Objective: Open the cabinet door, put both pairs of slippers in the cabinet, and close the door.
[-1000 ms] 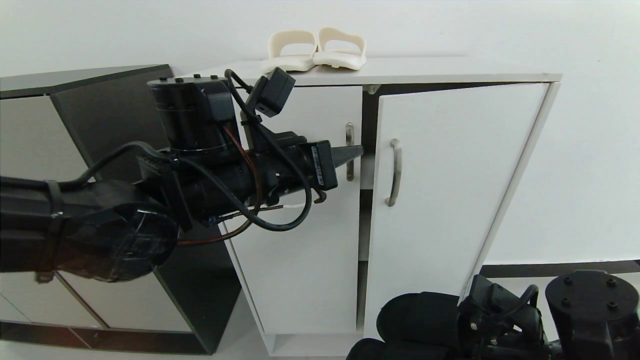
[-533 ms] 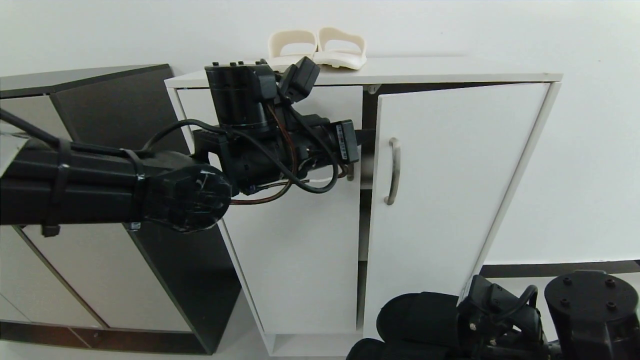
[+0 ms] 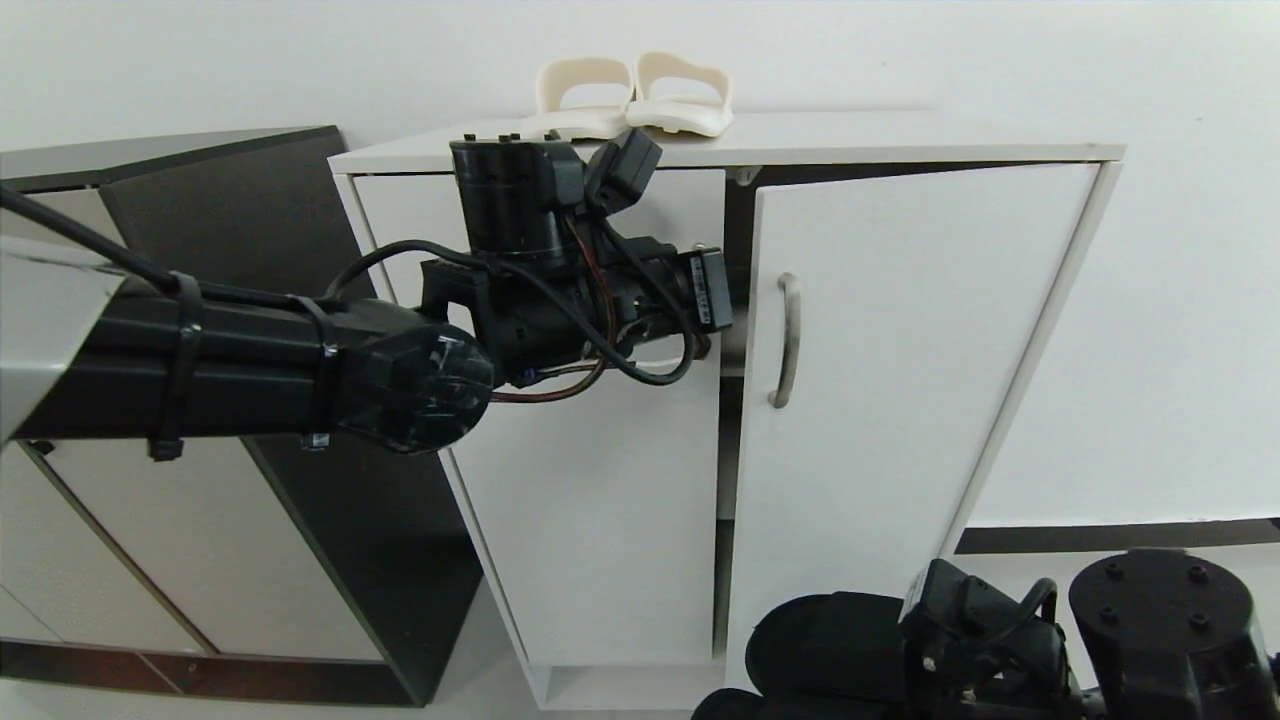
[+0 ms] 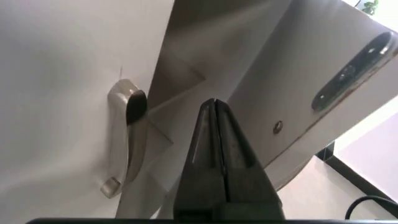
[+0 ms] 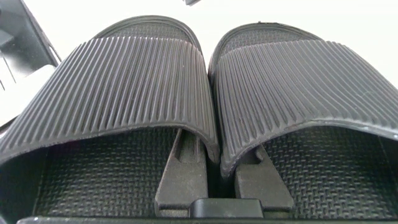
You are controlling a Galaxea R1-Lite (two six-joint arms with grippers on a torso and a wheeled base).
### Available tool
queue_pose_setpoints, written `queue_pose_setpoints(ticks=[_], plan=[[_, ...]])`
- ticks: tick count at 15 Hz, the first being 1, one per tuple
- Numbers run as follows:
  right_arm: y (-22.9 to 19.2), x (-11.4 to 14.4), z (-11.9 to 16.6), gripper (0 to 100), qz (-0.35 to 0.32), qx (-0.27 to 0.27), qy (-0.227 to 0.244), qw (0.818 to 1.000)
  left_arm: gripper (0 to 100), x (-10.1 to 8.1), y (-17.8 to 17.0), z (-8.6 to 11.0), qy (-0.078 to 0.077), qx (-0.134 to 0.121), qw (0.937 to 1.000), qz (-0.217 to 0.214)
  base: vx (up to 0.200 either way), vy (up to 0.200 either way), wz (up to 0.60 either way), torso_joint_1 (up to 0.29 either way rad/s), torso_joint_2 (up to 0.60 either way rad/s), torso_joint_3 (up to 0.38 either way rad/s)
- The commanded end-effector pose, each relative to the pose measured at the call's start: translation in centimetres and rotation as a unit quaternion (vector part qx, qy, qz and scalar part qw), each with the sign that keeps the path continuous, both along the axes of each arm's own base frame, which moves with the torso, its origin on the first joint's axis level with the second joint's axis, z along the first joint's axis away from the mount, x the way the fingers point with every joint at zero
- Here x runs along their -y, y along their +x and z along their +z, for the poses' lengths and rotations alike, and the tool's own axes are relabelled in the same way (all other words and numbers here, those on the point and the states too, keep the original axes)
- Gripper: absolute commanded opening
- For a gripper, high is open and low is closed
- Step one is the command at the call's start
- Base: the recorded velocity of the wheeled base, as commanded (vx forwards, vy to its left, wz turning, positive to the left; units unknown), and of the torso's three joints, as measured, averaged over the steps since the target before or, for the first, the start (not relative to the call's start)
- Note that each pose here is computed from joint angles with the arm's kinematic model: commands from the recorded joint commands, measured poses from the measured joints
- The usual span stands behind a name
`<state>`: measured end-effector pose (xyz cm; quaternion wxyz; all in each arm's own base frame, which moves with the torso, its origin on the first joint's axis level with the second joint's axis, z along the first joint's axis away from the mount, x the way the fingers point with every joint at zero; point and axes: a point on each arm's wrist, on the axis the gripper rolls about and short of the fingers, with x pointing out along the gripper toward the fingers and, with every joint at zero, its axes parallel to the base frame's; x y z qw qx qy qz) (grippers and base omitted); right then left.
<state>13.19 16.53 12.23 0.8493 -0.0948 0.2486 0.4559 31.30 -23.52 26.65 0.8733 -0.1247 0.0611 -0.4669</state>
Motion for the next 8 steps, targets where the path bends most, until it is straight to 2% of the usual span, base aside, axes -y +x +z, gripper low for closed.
queue_pose_setpoints(ticks=[1, 2, 3, 4, 7, 8], plan=[[-1.0, -0.4, -0.6, 0, 0.023, -0.01, -0.01, 1.0, 0, 1.1, -1.3, 0.0, 0.002, 0.001, 1.0, -0.008, -0.2, 0.0, 0.0, 0.002, 0.0, -0.007], [-1.4, -0.5, -0.7, 0, 0.032, -0.01, -0.012, 0.999, 0, 1.9, -2.6, 0.0, 0.005, 0.002, 0.9999, -0.011, -0.2, 0.0, 0.0, 0.002, 0.0, 0.002], [-1.9, -0.6, -0.7, 0, 0.043, -0.009, -0.012, 0.999, 0, 3.4, -5.4, -0.2, 0.014, 0.006, 0.9993, -0.033, -0.2, 0.0, 0.0, -0.002, 0.0, 0.002], [-2.2, -0.6, -0.5, 0, 0.045, -0.003, -0.008, 0.999, 0, 4.0, -6.5, -0.3, 0.02, 0.013, 0.9985, -0.049, -0.2, 0.0, 0.0, -0.002, 0.0, 0.002], [-2.7, -0.8, -0.2, 0, 0.056, 0.001, -0.004, 0.998, 0, 4.2, -6.8, -0.3, 0.022, 0.014, 0.9983, -0.053, -0.2, 0.0, 0.0, -0.001, 0.0, 0.006], [-2.4, -0.9, -0.2, 0, 0.043, -0.002, -0.003, 0.999, 0, 3.5, -6.4, -0.3, 0.023, 0.013, 0.9989, -0.038, 0.0, 0.0, 0.0, 0.0, 0.0, 0.0]])
